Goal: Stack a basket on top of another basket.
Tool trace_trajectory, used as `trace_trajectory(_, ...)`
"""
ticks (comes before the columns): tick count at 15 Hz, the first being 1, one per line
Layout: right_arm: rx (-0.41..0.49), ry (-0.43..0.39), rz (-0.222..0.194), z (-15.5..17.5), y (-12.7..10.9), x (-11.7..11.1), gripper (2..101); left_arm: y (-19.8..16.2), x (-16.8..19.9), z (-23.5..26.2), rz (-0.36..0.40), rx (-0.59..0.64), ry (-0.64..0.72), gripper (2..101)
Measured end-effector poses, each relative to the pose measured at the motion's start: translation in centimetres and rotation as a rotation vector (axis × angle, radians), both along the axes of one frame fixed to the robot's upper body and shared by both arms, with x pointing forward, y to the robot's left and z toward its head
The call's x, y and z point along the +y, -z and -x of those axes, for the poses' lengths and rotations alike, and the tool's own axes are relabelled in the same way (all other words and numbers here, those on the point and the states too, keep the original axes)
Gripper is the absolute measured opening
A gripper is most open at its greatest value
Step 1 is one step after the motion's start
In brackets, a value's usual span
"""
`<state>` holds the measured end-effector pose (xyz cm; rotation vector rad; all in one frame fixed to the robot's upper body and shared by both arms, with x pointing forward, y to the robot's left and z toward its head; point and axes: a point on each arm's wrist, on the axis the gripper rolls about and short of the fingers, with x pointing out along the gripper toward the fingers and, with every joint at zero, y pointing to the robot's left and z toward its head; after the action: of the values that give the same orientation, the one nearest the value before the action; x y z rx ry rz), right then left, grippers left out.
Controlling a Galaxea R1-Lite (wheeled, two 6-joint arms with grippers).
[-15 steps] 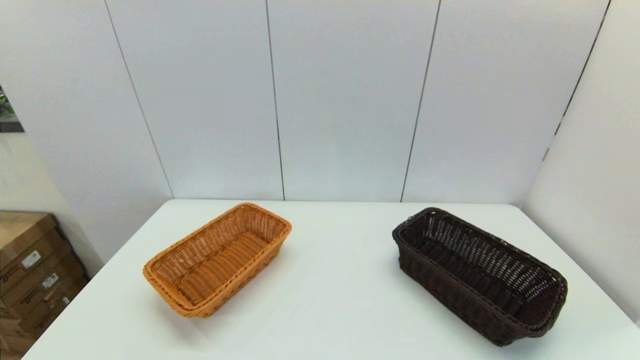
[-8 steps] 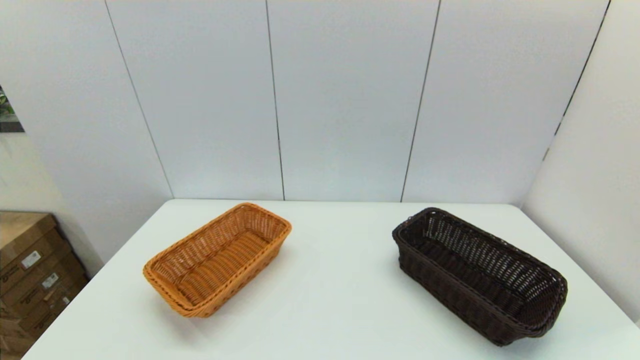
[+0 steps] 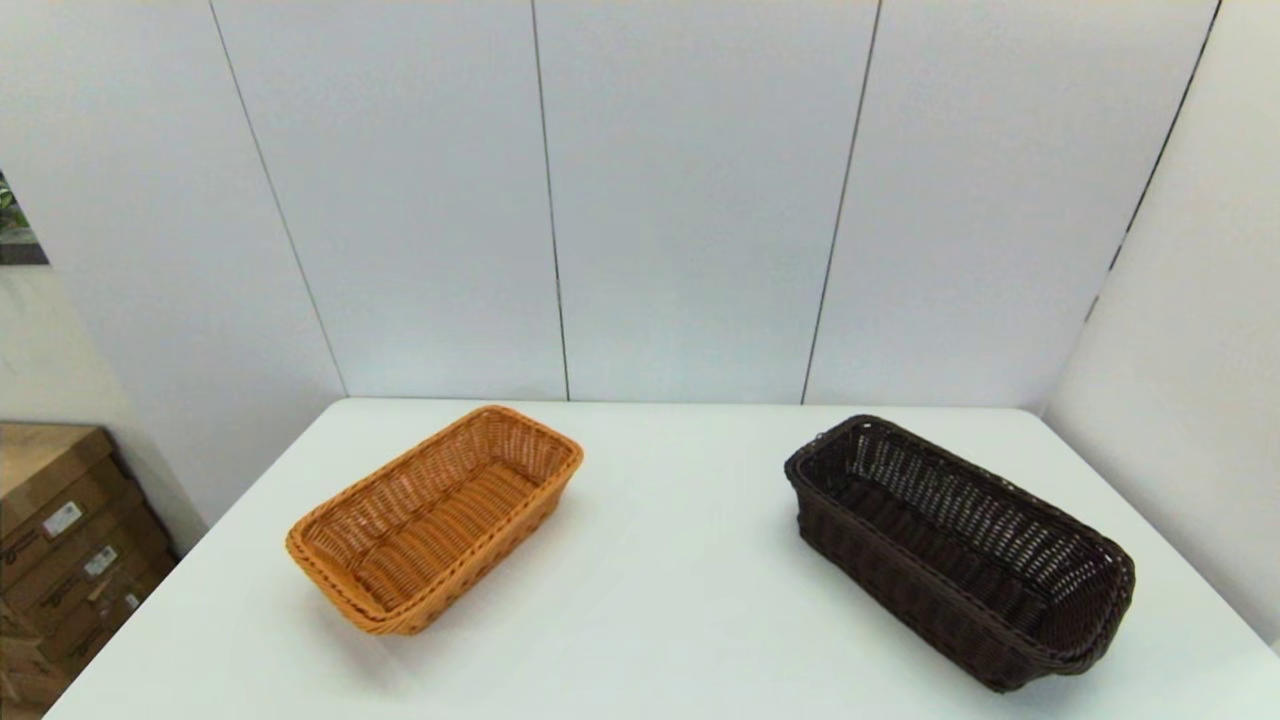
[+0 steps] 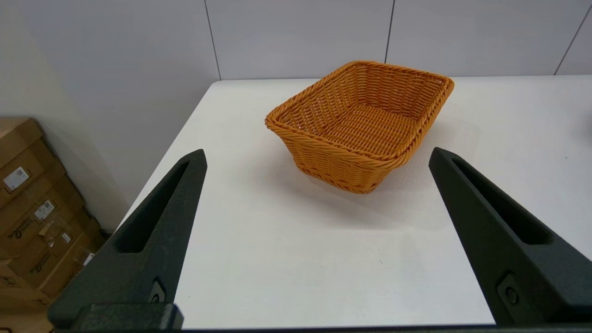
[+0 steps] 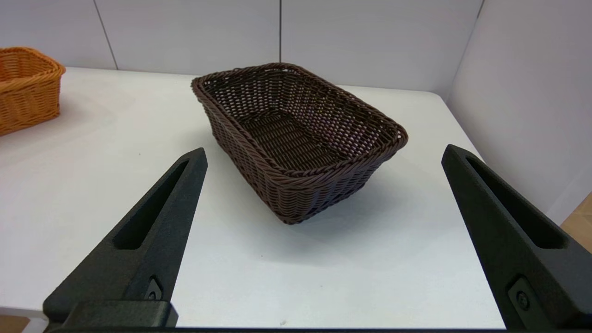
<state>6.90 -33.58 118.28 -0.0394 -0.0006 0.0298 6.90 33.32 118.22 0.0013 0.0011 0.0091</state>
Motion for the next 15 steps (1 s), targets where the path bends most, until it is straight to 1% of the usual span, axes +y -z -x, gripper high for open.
trace_trajectory(15,0.000,0.000,0.000,0.00,0.00,0.00,100.5,-0.34,-0.01,0.08,-0.009,-0.003,0.004,97.8)
